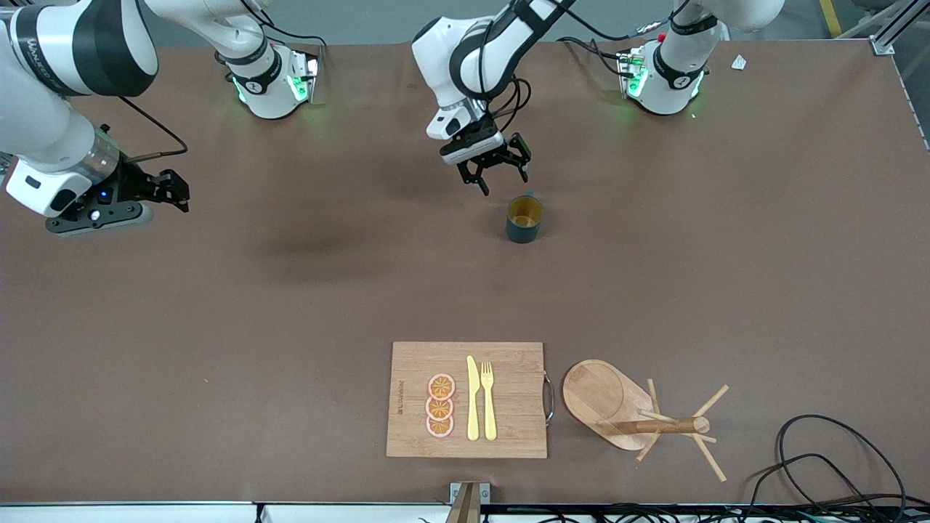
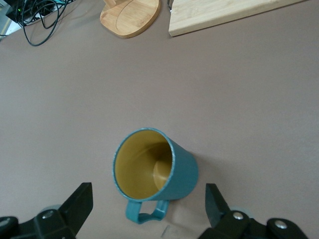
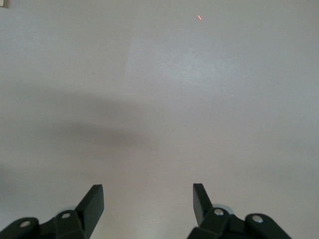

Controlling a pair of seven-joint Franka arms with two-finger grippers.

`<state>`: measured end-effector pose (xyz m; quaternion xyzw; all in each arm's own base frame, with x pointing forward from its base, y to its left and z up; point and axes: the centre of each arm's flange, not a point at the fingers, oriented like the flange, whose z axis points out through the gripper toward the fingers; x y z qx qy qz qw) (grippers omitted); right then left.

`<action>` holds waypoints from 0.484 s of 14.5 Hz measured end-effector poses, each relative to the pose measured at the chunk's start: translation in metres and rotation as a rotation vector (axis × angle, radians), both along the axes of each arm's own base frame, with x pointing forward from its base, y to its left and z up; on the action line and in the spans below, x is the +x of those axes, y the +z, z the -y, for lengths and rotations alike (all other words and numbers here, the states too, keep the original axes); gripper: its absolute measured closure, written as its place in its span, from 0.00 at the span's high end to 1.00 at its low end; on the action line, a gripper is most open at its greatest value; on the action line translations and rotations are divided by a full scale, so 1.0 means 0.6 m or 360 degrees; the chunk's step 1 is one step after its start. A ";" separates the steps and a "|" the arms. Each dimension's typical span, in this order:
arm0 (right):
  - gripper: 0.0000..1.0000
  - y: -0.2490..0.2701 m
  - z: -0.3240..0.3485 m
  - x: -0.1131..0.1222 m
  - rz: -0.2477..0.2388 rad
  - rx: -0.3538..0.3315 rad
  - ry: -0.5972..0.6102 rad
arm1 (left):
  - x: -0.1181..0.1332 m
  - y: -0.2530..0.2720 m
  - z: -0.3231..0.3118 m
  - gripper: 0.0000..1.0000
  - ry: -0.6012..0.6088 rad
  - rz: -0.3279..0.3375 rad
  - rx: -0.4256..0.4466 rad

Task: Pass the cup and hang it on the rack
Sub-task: 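Position the left gripper above the mug handle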

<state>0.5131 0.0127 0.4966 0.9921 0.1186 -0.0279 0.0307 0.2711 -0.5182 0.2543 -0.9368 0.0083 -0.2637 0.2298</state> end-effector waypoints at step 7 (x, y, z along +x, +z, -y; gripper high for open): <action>0.81 0.000 0.001 0.001 0.0005 -0.0005 0.0002 | -0.005 -0.065 -0.006 1.00 0.0005 0.0032 0.0056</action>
